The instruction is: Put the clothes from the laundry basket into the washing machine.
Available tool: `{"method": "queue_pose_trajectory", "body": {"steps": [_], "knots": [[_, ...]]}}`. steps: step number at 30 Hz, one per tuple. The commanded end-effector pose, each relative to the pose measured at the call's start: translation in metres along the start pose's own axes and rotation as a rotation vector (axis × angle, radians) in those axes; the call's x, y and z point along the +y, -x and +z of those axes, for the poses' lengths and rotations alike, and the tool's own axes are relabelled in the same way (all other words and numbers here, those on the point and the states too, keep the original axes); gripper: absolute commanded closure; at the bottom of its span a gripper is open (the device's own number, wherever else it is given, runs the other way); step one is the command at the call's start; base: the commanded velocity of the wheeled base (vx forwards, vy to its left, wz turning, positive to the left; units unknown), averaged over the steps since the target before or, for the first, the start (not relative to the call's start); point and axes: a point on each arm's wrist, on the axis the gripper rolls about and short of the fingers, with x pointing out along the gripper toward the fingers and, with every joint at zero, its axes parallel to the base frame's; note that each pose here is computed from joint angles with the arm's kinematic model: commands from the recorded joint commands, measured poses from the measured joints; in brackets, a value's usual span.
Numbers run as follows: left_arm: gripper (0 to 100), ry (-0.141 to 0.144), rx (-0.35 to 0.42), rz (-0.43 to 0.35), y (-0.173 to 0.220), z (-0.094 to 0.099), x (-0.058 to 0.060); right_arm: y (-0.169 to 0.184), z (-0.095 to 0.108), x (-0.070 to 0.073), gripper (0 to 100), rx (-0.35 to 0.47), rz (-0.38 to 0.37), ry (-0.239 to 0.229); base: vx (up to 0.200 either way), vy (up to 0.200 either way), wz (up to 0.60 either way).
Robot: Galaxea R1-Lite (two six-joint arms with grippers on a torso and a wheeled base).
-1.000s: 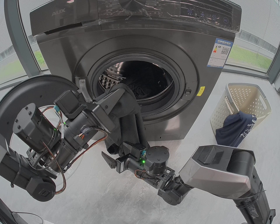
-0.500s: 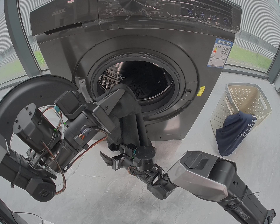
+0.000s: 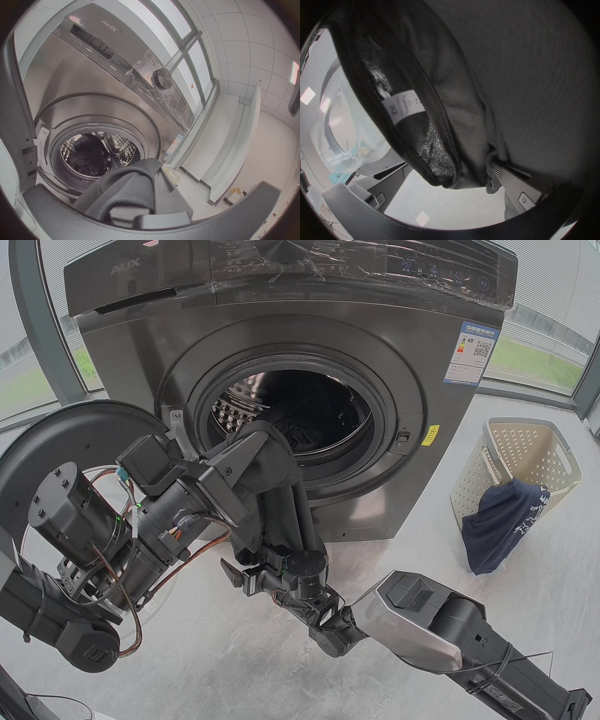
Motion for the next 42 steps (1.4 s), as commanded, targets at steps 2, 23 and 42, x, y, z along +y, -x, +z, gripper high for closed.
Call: {"method": "queue_pose_trajectory", "body": {"steps": [2,23,42], "knots": [[100,0.001,0.003,0.002,0.000,-0.001,0.001,-0.007,-0.011,-0.008,100,-0.009,-0.037,0.003,0.000,0.000,0.00],[100,-0.005,-0.014,0.080,-0.002,0.002,0.026,0.078,0.064,0.009,100,-0.013,-0.031,0.025,0.000,0.000,0.00],[100,-0.035,-0.006,0.181,0.016,0.008,0.050,0.289,0.199,0.007,100,-0.167,-0.096,0.049,0.000,0.000,0.00]]}}
